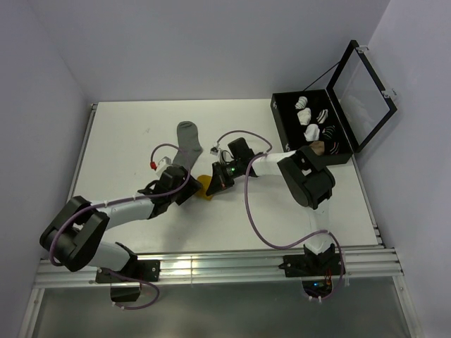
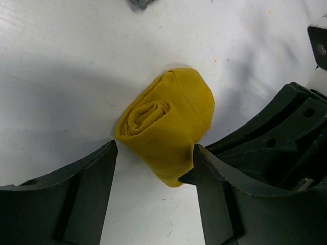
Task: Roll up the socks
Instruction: Roll the sock at the center of the board.
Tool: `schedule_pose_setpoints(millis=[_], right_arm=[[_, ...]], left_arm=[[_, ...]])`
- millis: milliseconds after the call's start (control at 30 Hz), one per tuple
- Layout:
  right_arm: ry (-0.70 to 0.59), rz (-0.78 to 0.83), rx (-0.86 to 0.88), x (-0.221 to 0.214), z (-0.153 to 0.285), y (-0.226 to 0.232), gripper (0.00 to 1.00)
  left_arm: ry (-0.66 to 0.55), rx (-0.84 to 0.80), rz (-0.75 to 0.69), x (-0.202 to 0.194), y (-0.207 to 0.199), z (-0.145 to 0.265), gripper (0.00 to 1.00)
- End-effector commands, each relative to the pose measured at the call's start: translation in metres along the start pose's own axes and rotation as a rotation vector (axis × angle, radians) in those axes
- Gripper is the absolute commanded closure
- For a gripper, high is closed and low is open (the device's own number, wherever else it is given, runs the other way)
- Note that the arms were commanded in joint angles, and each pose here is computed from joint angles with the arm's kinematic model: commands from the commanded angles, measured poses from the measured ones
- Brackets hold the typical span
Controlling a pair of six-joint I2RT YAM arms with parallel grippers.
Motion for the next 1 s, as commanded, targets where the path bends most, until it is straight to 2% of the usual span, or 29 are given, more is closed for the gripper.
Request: schedule_pose_setpoints(millis=[0,333,433,467,500,600,633,767,800,833,967], right_arm=[[0.049,-0.079,-0.055,-0.011,-0.005,-0.016,1.0],[0.05,-0.072,-0.082,-0.013,-0.003,-0.019,1.0],[0.021,-0.041,-0.103,-0.013,0.002,-0.015,1.0],[0.002,-0.018,-0.103,-0.01,0.005,-0.01,0.99],[-0.011,-0.003,-0.109,-0.009,0.007,-0.008,0.98],[-0.065,0.059,-0.138,-0.006,0.014,0.002,0.89],[-0.084,0.077,-0.184,-0.008,0.015,-0.001,0.82],[-0.18,0.207,-0.292,-0.004,0.022,0.013,0.66],[-0.205,0.233,-0.317,-0.003,0.023,0.015,0.62],[-0.233,0.271,-0.333,-0.003,0.028,0.022,0.54],[-0.32,0.381,-0.452,-0.002,0.033,0.035,0.4]], left_arm=[[-0.028,-0.006,0.038,0.002,-0.002,-0.004,0.34],[-0.046,0.095,0.049,-0.002,0.017,-0.012,0.41],[-0.028,0.105,0.044,-0.005,0.019,-0.015,0.49],[-0.023,0.111,0.041,-0.007,0.021,-0.016,0.58],[-0.017,0.112,0.039,-0.007,0.021,-0.017,0.61],[0.003,0.124,0.022,-0.009,0.021,-0.02,0.73],[0.016,0.126,0.013,-0.011,0.02,-0.02,0.76],[0.049,0.155,-0.031,-0.012,0.022,-0.021,0.89],[0.055,0.156,-0.04,-0.011,0.017,-0.023,0.9],[0.061,0.163,-0.046,-0.011,0.018,-0.024,0.91],[0.093,0.165,-0.078,-0.013,0.014,-0.025,0.95]])
Point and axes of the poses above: each gripper's point midway between its finger pads, its own z axis back along the fingers, its own y axis along the line the jaws close on, x = y × z, the point moved 6 cm from there along z, back along the fingers, and after that the axes turned 4 degrees about -z, right-handed, at the moved point
